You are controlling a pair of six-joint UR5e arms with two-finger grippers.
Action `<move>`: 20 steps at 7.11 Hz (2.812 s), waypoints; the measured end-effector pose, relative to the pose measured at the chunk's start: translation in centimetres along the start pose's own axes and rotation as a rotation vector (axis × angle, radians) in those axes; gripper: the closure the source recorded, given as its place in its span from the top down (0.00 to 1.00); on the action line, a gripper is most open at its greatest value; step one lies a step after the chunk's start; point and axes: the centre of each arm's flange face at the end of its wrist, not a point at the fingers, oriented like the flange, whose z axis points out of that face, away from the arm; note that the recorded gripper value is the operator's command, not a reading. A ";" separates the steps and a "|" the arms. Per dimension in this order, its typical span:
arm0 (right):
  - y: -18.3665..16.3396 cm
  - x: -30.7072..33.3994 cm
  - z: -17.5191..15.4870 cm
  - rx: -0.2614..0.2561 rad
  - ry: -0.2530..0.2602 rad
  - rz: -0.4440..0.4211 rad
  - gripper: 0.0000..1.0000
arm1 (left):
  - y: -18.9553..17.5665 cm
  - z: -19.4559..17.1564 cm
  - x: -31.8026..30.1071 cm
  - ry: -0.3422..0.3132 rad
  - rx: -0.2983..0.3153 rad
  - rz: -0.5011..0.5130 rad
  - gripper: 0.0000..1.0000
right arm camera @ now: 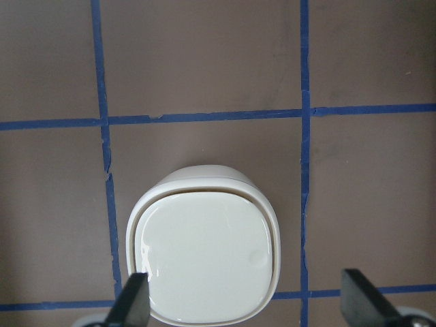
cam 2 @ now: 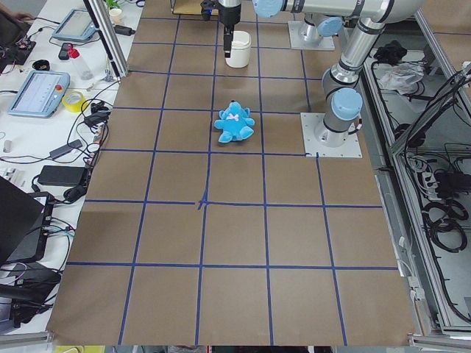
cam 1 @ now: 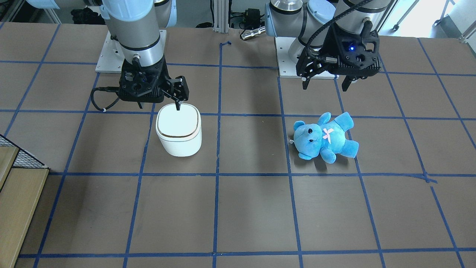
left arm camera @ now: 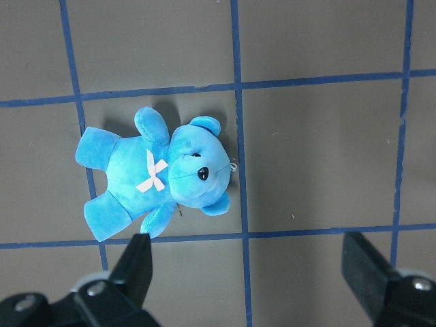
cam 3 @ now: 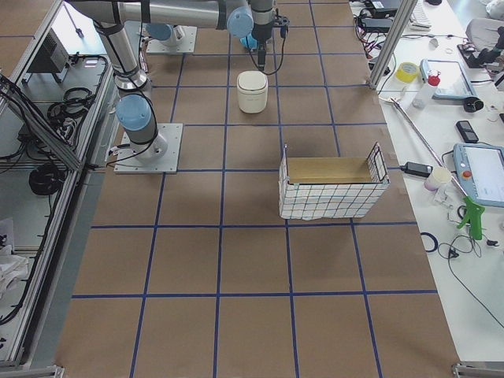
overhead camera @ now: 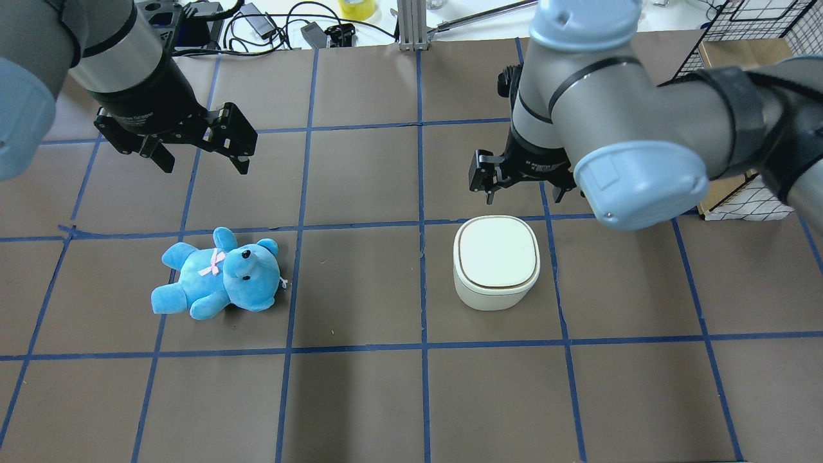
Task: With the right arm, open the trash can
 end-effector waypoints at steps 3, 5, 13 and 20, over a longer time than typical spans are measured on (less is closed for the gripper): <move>-0.5 0.5 -9.1 -0.014 0.000 0.005 1.00 | 0.0 0.0 0.0 0.000 0.000 0.000 1.00; -0.6 0.5 -10.5 -0.006 -0.005 0.005 1.00 | 0.0 0.0 0.0 0.000 0.000 0.000 1.00; -3.0 5.3 -10.3 -0.005 -0.005 -0.011 1.00 | 0.0 0.0 0.0 0.000 0.000 0.000 1.00; -2.9 5.3 -10.4 -0.003 -0.005 -0.005 1.00 | 0.0 0.0 0.0 0.000 0.000 0.000 1.00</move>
